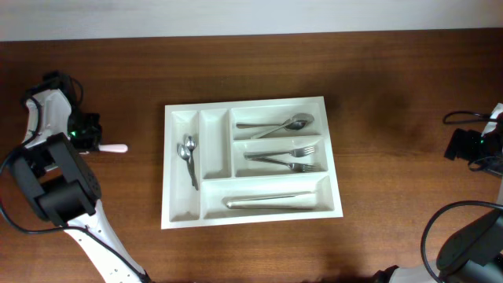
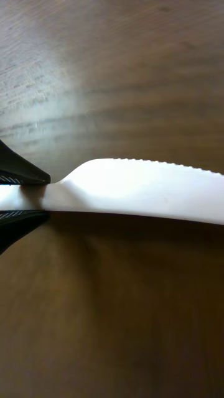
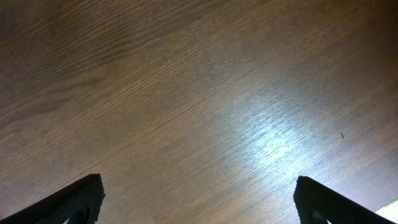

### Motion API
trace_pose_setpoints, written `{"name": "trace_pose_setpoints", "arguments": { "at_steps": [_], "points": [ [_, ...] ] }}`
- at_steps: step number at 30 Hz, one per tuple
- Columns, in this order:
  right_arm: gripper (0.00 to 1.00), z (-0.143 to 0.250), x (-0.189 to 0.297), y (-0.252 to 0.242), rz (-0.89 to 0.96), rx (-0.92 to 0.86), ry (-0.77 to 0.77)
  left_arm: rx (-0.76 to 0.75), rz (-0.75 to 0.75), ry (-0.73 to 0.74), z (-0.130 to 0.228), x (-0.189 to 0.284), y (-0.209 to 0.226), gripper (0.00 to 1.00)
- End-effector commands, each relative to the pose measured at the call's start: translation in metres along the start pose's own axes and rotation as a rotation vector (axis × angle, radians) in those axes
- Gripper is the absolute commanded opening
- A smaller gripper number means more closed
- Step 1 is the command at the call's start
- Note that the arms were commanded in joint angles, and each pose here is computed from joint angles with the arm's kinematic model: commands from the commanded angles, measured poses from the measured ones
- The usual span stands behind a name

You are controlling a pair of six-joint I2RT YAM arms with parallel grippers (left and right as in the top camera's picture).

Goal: Pack container
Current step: 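Carry the knife right and lower it into the second narrow compartment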

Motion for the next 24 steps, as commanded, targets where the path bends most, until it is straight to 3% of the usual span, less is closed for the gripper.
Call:
{"name": "trace_pose_setpoints", "arguments": {
  "at_steps": [1, 6, 10, 16, 23, 24],
  "points": [
    [0.99, 0.0, 0.002, -0.002, -0.001, -0.014, -0.006, -0.18, 0.071, -0.113, -0.026, 0.038, -0.017, 0.02],
    [0.99, 0.0, 0.002, -0.002, -0.001, -0.014, -0.006, -0.415, 0.209, -0.27, -0.032, 0.114, -0.047, 0.02],
    [0.99, 0.0, 0.002, -0.002, -0.001, -0.014, -0.006, -0.722, 0.31, -0.394, -0.002, 0.178, -0.076, 0.02],
    [0.99, 0.0, 0.002, -0.002, -0.001, -0.014, -0.006, -1.022, 0.337, -0.4, 0.084, 0.217, -0.096, 0.02],
    [0.99, 0.0, 0.002, -0.002, -0.001, -0.014, -0.006, -1.233, 0.314, -0.256, 0.188, 0.213, -0.104, 0.02],
    [0.99, 0.0, 0.002, -0.002, -0.001, -0.014, -0.006, -1.243, 0.297, -0.217, 0.208, 0.211, -0.101, 0.06]
  ]
}}
Point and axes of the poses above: each gripper's point midway between its finger pads, its own x axis back along the fingers, its own y axis along the line the jaws close on, z = x × y, the point moved 3 cm from there along x, back along the fingers, and after that the axes turned 15 degrees about -x, right-handed, at the moved point
